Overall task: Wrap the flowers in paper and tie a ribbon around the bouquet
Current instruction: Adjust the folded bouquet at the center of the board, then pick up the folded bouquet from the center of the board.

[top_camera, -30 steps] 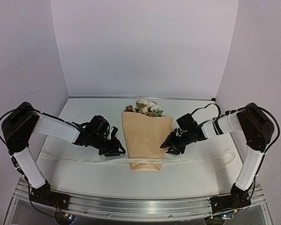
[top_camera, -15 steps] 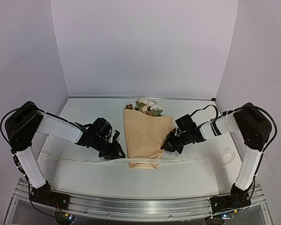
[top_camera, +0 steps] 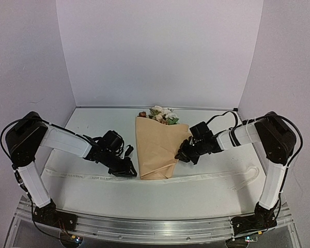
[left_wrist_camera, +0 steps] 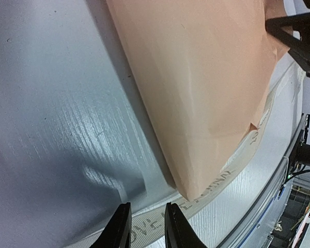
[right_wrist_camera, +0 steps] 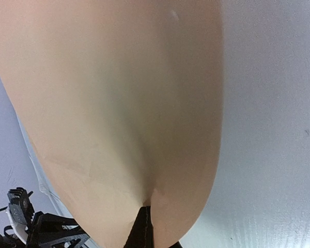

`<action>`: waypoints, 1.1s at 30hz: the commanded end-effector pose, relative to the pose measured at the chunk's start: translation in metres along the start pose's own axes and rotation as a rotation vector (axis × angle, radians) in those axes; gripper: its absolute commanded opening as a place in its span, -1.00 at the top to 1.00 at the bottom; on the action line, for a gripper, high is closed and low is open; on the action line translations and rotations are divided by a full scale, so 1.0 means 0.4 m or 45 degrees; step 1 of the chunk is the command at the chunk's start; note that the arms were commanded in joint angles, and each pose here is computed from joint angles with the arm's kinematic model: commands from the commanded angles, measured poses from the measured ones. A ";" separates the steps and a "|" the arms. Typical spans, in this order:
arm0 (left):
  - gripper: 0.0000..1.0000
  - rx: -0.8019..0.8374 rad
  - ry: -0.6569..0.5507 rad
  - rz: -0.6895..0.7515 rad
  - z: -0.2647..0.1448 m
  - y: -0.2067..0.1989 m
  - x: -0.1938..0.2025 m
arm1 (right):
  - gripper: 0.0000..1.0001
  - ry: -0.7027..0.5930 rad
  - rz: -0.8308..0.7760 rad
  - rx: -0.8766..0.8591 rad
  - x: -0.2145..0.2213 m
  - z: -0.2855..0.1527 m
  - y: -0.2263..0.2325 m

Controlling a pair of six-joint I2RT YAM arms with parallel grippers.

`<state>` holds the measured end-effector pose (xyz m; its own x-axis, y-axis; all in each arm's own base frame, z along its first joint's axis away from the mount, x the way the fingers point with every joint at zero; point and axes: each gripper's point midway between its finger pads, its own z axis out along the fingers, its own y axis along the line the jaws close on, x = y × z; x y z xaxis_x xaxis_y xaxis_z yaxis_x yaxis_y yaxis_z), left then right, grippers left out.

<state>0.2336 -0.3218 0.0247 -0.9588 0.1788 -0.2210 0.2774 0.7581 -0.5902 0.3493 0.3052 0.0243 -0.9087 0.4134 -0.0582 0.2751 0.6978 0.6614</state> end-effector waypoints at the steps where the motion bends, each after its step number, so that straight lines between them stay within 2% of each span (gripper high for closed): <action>1: 0.51 0.038 -0.013 0.070 -0.010 -0.033 -0.019 | 1.00 -0.056 -0.043 -0.003 -0.041 0.003 0.050; 8: 0.39 -0.038 -0.093 0.030 -0.031 -0.015 -0.044 | 1.00 0.024 0.024 0.037 -0.018 -0.028 0.069; 17: -0.05 0.010 -0.324 -0.132 -0.114 -0.024 -0.138 | 1.00 0.111 0.212 0.024 0.016 -0.056 0.085; 24: -0.22 0.133 -0.289 -0.232 -0.089 -0.033 -0.186 | 1.00 0.106 0.311 -0.008 0.003 -0.055 0.115; 33: -0.27 0.183 -0.234 -0.256 -0.072 -0.043 -0.189 | 1.00 0.098 0.391 -0.067 -0.013 -0.059 0.159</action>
<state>0.2877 -0.3153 0.0498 -0.9768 -0.0910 -0.1941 0.0687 0.7249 -0.6854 0.3511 0.3212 0.0499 -0.8198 0.5393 0.1924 0.5290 0.5848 0.6150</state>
